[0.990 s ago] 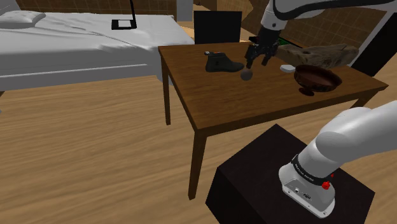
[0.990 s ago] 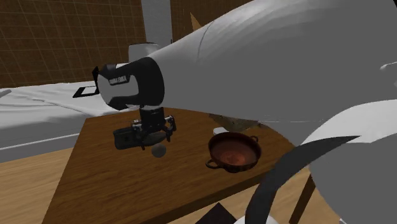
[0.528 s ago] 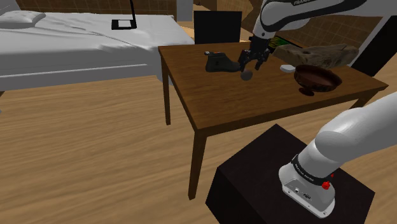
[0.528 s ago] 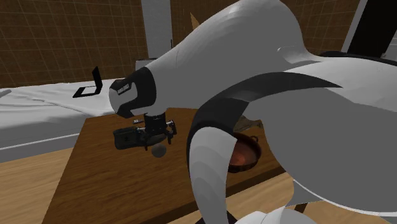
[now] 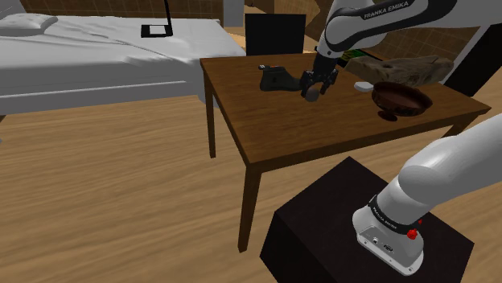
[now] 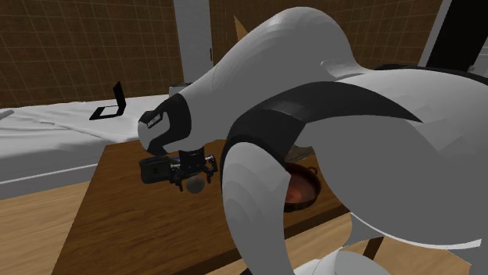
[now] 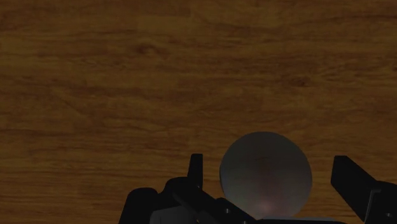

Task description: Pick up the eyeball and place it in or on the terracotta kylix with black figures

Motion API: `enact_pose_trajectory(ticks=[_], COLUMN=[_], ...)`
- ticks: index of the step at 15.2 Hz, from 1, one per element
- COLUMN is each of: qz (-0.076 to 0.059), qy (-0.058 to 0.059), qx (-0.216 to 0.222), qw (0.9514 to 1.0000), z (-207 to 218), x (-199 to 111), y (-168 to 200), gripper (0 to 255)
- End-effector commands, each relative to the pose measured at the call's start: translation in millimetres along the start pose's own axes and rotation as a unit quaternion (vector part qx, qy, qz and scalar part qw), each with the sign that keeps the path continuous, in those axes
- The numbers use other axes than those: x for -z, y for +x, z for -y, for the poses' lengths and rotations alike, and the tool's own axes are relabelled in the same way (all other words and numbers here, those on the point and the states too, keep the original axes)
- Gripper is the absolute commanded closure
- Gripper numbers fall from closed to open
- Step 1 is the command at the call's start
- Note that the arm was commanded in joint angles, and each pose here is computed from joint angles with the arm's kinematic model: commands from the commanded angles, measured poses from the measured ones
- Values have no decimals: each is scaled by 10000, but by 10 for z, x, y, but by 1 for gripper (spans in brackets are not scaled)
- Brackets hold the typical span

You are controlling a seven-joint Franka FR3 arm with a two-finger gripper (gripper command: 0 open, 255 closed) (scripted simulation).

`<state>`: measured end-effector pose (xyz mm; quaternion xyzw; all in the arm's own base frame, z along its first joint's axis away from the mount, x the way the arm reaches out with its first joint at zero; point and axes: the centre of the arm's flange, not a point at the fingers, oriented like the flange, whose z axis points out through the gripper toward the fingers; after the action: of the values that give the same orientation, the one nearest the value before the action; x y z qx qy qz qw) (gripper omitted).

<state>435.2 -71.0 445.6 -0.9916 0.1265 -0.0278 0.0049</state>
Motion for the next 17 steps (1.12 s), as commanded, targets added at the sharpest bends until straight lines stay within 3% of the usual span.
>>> enact_pose_trajectory(ticks=[1, 4, 5, 14, 17], qz=[-1, -1, -1, -1, -1], qy=[0, 0, 0, 0, 0], qx=[0, 0, 0, 0, 0], qw=[10000, 10000, 10000, 10000, 10000], z=[0, 0, 0, 0, 3], x=[-5, -4, -4, -5, 154], y=[0, 0, 0, 0, 9], gripper=[0, 0, 255, 255, 255])
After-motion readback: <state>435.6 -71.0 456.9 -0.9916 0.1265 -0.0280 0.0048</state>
